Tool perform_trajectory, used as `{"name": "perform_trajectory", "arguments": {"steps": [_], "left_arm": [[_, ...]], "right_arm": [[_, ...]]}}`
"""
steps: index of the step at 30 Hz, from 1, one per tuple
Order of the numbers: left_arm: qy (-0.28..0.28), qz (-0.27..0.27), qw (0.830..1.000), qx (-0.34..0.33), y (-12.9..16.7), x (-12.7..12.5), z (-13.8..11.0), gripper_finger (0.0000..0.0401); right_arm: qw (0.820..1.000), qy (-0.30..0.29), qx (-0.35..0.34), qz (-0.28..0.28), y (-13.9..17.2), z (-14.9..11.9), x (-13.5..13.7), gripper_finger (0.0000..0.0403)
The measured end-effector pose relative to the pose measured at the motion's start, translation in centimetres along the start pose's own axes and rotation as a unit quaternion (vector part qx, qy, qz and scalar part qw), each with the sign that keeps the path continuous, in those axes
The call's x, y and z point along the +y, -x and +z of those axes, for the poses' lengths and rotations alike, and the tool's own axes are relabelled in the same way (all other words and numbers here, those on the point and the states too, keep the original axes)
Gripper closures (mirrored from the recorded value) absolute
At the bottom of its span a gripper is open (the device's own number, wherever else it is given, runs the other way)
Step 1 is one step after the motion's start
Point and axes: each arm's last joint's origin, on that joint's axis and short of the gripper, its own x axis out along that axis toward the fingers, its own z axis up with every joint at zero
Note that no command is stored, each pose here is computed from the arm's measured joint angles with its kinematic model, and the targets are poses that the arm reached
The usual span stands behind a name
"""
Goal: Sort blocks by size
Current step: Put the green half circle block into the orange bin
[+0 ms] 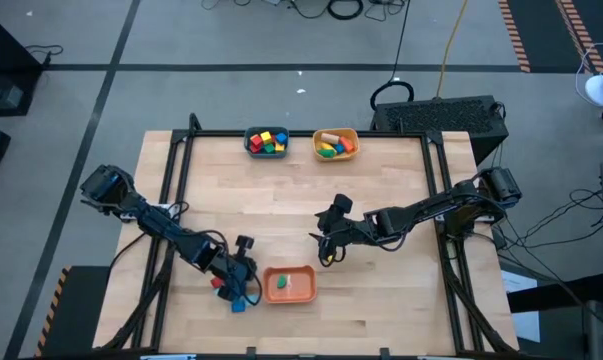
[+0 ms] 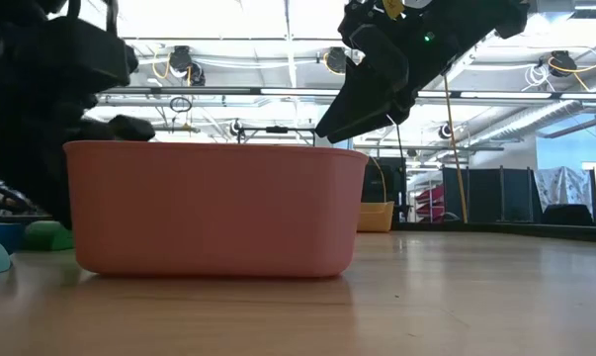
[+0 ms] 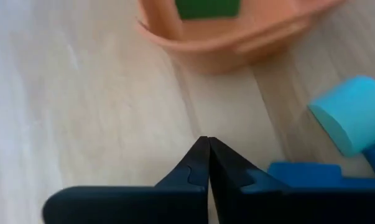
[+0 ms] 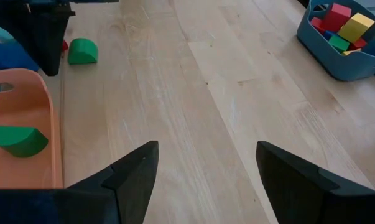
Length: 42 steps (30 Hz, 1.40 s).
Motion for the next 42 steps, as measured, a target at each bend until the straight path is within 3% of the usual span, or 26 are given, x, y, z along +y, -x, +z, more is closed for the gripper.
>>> {"name": "perform_trajectory", "arguments": {"steps": [6,8,10,12,15,19,21,25,35,42], "left_arm": [[0.031,0.040,0.999,-0.006,1.3,0.4,0.5,0.0347],[0.074,0.055,0.996,-0.004,1.9,0.6,0.4,0.0321],[0.153,0.065,0.986,-0.001,2.4,0.8,0.2,0.0291],[0.252,0.071,0.965,-0.001,2.8,1.0,0.0,0.0260],[0.384,0.067,0.921,0.013,2.8,1.3,-0.3,0.0216],[0.508,0.066,0.858,0.033,2.4,1.5,-0.6,0.0178],[0.543,0.060,0.836,0.045,2.2,1.4,-0.7,0.0170],[0.573,0.066,0.815,0.063,1.6,1.2,-1.0,0.0169],[0.592,0.076,0.791,0.134,1.2,1.3,-2.0,0.0169],[0.587,0.074,0.791,0.154,1.3,1.7,-2.2,0.0169]], "right_arm": [[1.000,-0.002,0.000,0.000,0.0,0.0,0.0,0.0147],[1.000,-0.001,0.000,0.000,0.0,0.0,0.0,0.0147],[1.000,-0.001,0.001,0.000,0.0,0.0,0.0,0.0147],[1.000,-0.004,0.000,0.000,0.0,0.0,0.0,0.0147],[1.000,-0.006,-0.001,0.000,0.0,0.0,0.0,0.0147],[1.000,-0.018,-0.001,0.000,0.0,0.0,0.0,0.0147],[1.000,-0.022,-0.001,0.000,0.0,0.0,0.0,0.0147],[1.000,-0.022,0.000,0.001,0.0,0.0,0.1,0.0147],[1.000,-0.020,0.002,0.001,0.0,-0.1,0.1,0.0147],[1.000,-0.019,0.002,0.001,0.0,-0.1,0.1,0.0147]]}}
